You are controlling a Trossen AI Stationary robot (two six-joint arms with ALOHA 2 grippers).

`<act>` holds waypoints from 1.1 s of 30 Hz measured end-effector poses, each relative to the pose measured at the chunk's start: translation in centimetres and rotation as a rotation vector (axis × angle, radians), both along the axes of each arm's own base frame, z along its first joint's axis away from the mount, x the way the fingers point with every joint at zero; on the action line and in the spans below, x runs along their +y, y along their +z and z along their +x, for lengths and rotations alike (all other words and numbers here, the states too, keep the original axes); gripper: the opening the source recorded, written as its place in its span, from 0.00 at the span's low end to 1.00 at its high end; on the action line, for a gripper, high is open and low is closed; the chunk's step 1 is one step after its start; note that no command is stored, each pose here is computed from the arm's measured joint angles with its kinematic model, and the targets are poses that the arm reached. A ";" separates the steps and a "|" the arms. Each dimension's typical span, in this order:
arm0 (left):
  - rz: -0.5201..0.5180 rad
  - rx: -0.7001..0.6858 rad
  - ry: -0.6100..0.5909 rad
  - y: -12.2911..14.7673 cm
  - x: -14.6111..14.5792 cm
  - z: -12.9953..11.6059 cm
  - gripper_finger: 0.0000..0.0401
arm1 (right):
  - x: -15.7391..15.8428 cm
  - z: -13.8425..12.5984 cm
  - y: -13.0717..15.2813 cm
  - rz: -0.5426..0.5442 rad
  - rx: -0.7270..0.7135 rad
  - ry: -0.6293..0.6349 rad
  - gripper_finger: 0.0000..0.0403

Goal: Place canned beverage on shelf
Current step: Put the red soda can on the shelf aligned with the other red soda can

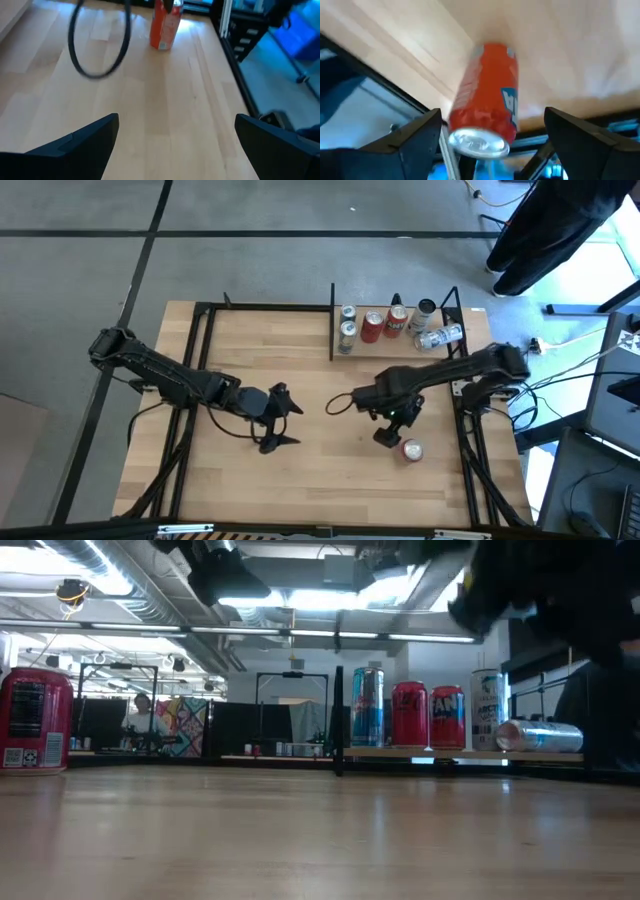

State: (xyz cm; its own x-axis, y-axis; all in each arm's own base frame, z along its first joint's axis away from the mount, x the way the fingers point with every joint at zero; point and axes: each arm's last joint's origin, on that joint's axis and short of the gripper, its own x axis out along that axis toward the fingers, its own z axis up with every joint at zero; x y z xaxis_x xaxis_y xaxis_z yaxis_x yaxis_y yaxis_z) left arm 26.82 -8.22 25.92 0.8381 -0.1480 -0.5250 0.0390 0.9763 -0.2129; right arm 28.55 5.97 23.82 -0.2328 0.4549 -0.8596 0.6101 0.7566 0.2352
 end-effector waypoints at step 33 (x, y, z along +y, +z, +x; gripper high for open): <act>-0.208 -0.162 0.130 -3.2 -9.1 19.9 0.99 | 6.8 -21.7 -2.4 -0.430 -0.578 0.052 0.85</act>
State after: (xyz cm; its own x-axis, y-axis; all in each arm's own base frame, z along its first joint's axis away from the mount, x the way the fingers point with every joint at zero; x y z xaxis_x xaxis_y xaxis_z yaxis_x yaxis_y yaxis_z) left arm 46.73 -17.31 22.77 0.9276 -0.1245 -0.3522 -0.0334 0.9114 -0.4101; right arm 6.89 12.74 21.38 0.3013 0.0491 -0.9523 0.4392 0.8793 0.1843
